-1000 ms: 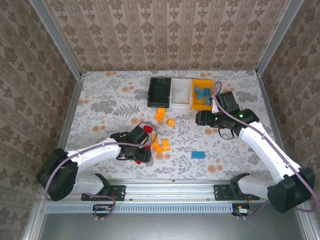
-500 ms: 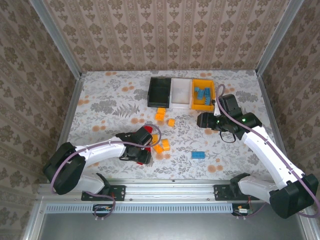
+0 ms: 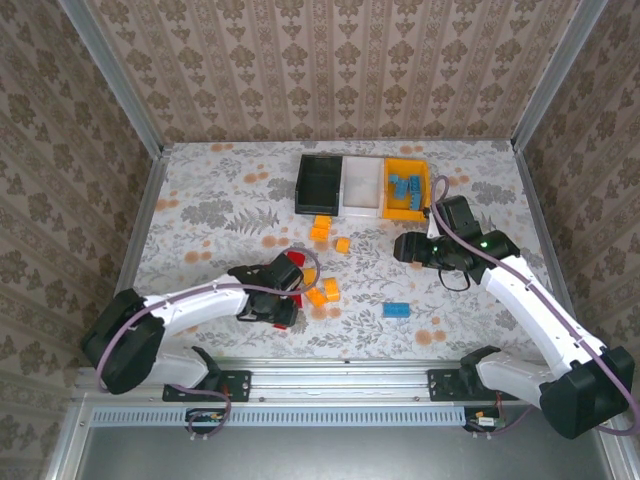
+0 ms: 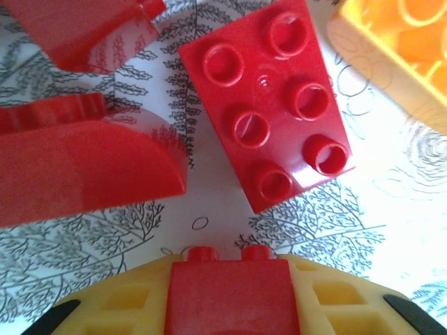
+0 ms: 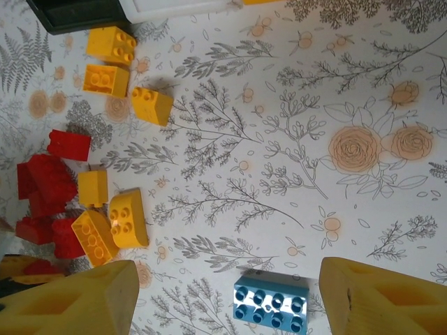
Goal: Sort the legos into containers by color
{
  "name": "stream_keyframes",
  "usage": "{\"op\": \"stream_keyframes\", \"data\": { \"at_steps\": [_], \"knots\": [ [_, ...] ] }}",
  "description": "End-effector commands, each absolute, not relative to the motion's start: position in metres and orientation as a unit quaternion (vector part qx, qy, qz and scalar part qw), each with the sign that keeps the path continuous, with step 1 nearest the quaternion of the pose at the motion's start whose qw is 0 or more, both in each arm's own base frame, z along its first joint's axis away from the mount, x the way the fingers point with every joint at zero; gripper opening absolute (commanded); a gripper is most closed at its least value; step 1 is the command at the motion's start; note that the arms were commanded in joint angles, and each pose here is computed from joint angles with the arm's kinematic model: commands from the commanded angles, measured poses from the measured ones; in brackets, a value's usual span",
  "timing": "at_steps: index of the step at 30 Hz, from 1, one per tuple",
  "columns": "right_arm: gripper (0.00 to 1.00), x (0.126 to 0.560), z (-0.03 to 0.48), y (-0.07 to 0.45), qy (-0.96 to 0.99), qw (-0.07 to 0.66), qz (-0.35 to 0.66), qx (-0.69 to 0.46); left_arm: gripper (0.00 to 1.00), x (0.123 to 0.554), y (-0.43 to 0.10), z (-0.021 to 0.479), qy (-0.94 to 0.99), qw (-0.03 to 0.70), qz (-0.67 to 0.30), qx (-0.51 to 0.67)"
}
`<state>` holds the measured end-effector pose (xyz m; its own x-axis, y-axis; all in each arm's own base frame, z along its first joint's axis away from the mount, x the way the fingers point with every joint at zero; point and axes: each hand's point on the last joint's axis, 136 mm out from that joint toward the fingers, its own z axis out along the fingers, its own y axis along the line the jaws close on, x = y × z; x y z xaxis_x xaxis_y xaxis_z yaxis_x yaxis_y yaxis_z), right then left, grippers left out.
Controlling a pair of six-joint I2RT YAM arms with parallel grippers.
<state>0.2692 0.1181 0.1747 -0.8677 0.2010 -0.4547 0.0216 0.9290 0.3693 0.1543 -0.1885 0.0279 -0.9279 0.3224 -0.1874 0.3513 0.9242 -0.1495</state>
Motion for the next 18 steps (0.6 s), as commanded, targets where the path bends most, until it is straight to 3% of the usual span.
{"op": "stream_keyframes", "data": {
  "at_steps": [1, 10, 18],
  "knots": [
    [0.71, 0.264, 0.169, 0.12, 0.951, 0.241, 0.183, 0.06, 0.34, 0.159, -0.191, 0.058, 0.976, 0.108, -0.108, 0.158],
    [0.71, 0.247, 0.138, 0.118, 0.958, 0.207, 0.185, 0.075, 0.35, 0.205, -0.199, 0.149, 0.955, 0.189, -0.194, 0.125],
    [0.71, 0.222, 0.12, 0.118, 0.958, 0.191, 0.194, 0.087, 0.35, 0.327, -0.25, 0.2, 0.941, 0.222, -0.189, 0.173]
  ]
}}
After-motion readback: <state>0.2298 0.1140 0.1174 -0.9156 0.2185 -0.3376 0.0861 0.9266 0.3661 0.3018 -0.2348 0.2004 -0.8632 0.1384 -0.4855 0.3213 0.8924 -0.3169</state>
